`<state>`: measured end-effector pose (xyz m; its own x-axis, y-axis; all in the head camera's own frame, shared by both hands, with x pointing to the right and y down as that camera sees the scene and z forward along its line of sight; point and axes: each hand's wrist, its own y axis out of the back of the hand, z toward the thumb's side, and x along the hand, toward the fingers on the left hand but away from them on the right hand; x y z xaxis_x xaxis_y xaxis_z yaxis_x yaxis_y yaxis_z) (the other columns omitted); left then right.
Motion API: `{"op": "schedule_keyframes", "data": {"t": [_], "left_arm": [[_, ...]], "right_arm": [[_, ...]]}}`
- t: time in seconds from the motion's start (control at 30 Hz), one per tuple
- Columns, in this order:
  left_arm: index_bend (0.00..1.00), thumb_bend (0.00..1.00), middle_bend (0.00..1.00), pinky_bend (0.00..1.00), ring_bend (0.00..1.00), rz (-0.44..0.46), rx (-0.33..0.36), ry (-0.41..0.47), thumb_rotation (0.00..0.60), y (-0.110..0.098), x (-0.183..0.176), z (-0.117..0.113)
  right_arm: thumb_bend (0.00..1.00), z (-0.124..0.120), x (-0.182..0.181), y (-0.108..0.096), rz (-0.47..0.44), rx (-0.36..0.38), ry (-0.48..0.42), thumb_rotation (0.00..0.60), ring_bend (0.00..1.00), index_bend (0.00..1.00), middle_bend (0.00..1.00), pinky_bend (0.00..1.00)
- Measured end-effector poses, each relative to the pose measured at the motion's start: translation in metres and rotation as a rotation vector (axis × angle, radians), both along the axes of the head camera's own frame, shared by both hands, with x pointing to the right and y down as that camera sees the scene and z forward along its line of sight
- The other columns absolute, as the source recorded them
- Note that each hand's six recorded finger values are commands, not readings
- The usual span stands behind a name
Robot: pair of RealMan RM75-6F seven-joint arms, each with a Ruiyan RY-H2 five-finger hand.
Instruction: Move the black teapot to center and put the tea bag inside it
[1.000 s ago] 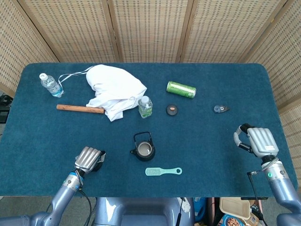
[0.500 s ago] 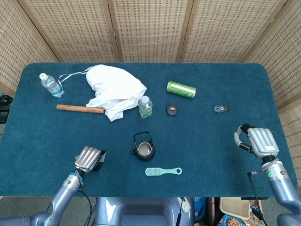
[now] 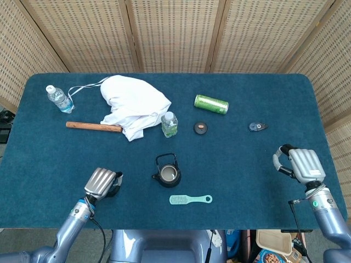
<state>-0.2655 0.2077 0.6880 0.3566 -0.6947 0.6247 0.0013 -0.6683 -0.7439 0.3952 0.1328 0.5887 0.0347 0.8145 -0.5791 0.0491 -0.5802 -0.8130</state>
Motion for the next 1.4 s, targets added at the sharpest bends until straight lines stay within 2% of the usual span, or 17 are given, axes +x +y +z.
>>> {"op": "schedule_keyframes", "data": {"t": [0.3, 0.67, 1.2, 1.4], "left_arm": [[0.64, 0.43, 0.84, 0.81, 0.78, -0.021, 0.054, 0.077, 0.6, -0.017, 0.001, -0.031], [0.64, 0.43, 0.84, 0.81, 0.78, -0.039, 0.115, 0.175, 0.6, -0.028, 0.005, -0.061], [0.64, 0.43, 0.84, 0.81, 0.78, -0.005, 0.182, 0.295, 0.6, -0.06, 0.03, -0.096], [0.64, 0.43, 0.84, 0.81, 0.78, 0.015, 0.196, 0.349, 0.6, -0.075, 0.046, -0.109]], "right_arm": [[0.67, -0.002, 0.0, 0.001, -0.003, -0.001, 0.003, 0.0, 0.48, 0.47, 0.44, 0.73], [0.68, -0.002, -0.002, 0.002, -0.004, -0.002, 0.004, 0.0, 0.48, 0.47, 0.44, 0.73], [0.67, -0.002, -0.004, 0.002, 0.002, 0.033, -0.022, 0.0, 0.48, 0.47, 0.43, 0.73], [0.67, -0.002, -0.006, 0.003, 0.004, 0.061, -0.041, 0.0, 0.46, 0.47, 0.42, 0.67]]}}
